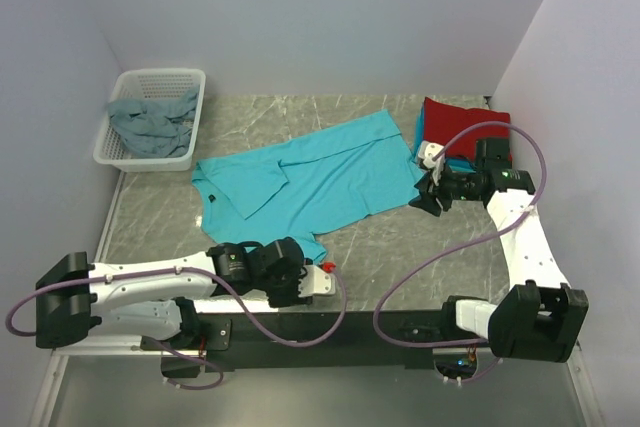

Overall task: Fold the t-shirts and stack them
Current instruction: Fold the tshirt

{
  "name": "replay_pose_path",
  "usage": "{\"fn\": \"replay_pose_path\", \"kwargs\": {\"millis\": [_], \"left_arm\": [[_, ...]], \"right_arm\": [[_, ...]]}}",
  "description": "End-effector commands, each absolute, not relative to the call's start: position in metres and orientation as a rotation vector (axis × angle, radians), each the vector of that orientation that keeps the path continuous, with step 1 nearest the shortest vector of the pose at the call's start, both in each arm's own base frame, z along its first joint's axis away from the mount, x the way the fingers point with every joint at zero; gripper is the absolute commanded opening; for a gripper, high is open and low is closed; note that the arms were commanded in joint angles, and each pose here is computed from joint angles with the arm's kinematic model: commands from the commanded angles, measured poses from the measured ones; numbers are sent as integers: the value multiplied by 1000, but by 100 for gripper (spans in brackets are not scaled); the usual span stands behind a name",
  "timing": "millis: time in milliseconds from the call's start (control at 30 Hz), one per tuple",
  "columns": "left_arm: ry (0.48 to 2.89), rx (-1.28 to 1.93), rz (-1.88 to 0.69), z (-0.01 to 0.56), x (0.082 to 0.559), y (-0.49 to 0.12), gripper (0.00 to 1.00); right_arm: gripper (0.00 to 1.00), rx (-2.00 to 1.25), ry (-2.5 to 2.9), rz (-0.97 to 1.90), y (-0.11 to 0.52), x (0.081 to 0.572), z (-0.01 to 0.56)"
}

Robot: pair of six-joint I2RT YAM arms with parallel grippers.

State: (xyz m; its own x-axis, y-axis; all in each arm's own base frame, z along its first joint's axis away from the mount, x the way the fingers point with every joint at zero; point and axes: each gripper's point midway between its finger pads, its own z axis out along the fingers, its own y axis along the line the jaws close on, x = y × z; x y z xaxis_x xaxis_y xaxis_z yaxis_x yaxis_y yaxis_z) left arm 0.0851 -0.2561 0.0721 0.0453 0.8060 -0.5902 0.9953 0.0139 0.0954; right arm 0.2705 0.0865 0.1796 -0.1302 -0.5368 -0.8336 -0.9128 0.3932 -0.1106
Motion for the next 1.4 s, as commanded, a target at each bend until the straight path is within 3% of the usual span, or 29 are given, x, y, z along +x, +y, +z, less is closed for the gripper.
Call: {"fn": "replay_pose_path", "kwargs": {"millis": [0, 533, 867, 900, 933, 1033, 1167, 1367], "left_arm": [[1837, 1813, -375, 66, 98, -247, 52], [1862, 1921, -167, 26, 104, -235, 55], [1859, 1916, -143, 17, 108, -237, 29], [1859, 1912, -144, 19, 108, -237, 11], [1855, 1903, -137, 22, 110, -238, 0], [1847, 1902, -126, 33, 106, -230, 1], [1841, 1930, -132, 49, 97, -216, 0], [1867, 1928, -121, 70, 89, -187, 0]], "right_arm": [[55, -1238, 1769, 603, 89, 266, 186], [55, -1199, 1809, 695, 83, 262, 179], [55, -1227, 1806, 647, 80, 257, 180], [55, -1235, 1810, 621, 77, 258, 179], [55, -1242, 1814, 608, 76, 256, 176], [56, -1324, 1802, 497, 66, 256, 163], [59, -1710, 1664, 286, 41, 257, 117], [58, -1910, 1663, 246, 17, 285, 88]]}}
